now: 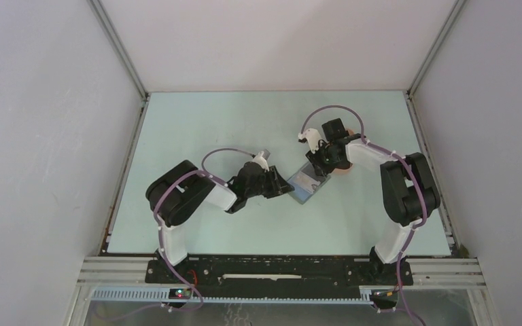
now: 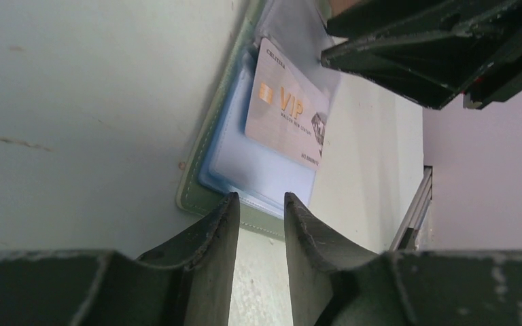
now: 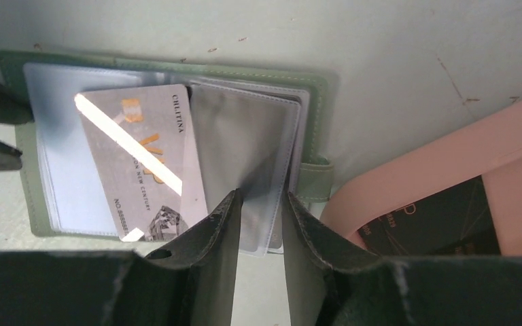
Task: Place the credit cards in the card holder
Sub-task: Insert the credit card into the card holder.
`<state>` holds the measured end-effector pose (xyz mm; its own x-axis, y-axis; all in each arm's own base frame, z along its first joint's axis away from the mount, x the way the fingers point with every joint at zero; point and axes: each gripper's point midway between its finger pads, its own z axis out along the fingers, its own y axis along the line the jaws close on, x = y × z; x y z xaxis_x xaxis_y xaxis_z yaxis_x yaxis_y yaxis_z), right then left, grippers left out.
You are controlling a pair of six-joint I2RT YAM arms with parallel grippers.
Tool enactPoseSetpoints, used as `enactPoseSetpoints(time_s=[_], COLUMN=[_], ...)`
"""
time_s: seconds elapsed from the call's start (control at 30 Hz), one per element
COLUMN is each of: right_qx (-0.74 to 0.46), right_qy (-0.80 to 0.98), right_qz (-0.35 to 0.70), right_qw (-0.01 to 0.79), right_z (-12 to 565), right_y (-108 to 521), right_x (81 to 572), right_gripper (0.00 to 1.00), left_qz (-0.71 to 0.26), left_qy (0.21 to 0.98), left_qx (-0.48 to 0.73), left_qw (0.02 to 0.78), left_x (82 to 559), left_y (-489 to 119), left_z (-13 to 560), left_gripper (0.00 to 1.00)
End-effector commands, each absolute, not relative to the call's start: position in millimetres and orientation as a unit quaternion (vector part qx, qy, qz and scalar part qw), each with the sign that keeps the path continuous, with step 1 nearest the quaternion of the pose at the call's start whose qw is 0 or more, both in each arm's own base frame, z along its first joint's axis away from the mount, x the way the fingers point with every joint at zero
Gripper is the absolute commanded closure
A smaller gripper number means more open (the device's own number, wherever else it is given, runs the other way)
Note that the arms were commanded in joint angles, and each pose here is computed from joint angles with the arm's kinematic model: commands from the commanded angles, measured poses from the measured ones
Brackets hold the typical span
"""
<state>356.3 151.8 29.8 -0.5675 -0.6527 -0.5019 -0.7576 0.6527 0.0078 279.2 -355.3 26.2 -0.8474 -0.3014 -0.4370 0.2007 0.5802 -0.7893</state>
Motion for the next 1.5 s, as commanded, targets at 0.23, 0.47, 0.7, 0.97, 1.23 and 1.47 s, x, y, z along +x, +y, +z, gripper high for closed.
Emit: enactPoseSetpoints(time_s=[0.23, 0.47, 0.7, 0.97, 1.23, 1.47], right_qx=[-0.378, -0.368, -0.399, -0.445, -0.369, -0.215], right_qy=[0.881, 0.872, 0.816, 0.718, 0.741, 0.847], right_qz=[0.19, 0.227, 0.252, 0.193, 0.37, 0.346], right_qw=[0.214, 0.229, 0.334, 0.499, 0.423, 0.342], right_z=[55, 81, 151, 255, 244, 162], right_y=[166, 173, 181, 177, 209, 200], right_x=[333, 326, 320, 309, 289, 337], right_gripper=[0.64, 0.65, 0.63, 0.34, 0.1, 0.18], left_qz=[-0.344, -0.34, -0.344, -0.349, -0.31, -0.472], left_qy=[0.889, 0.88, 0.85, 0.783, 0.739, 0.737], left_qx=[-0.029, -0.007, 0.032, 0.056, 0.004, -0.014], left_qw=[0.301, 0.332, 0.398, 0.512, 0.599, 0.484], left_x=[319, 335, 321, 301, 297, 276], left_y=[-297, -287, -270, -240, -196, -246], left_z=[8, 39, 90, 182, 227, 212], left_gripper=[0.61, 0.6, 0.58, 0.55, 0.01, 0.08])
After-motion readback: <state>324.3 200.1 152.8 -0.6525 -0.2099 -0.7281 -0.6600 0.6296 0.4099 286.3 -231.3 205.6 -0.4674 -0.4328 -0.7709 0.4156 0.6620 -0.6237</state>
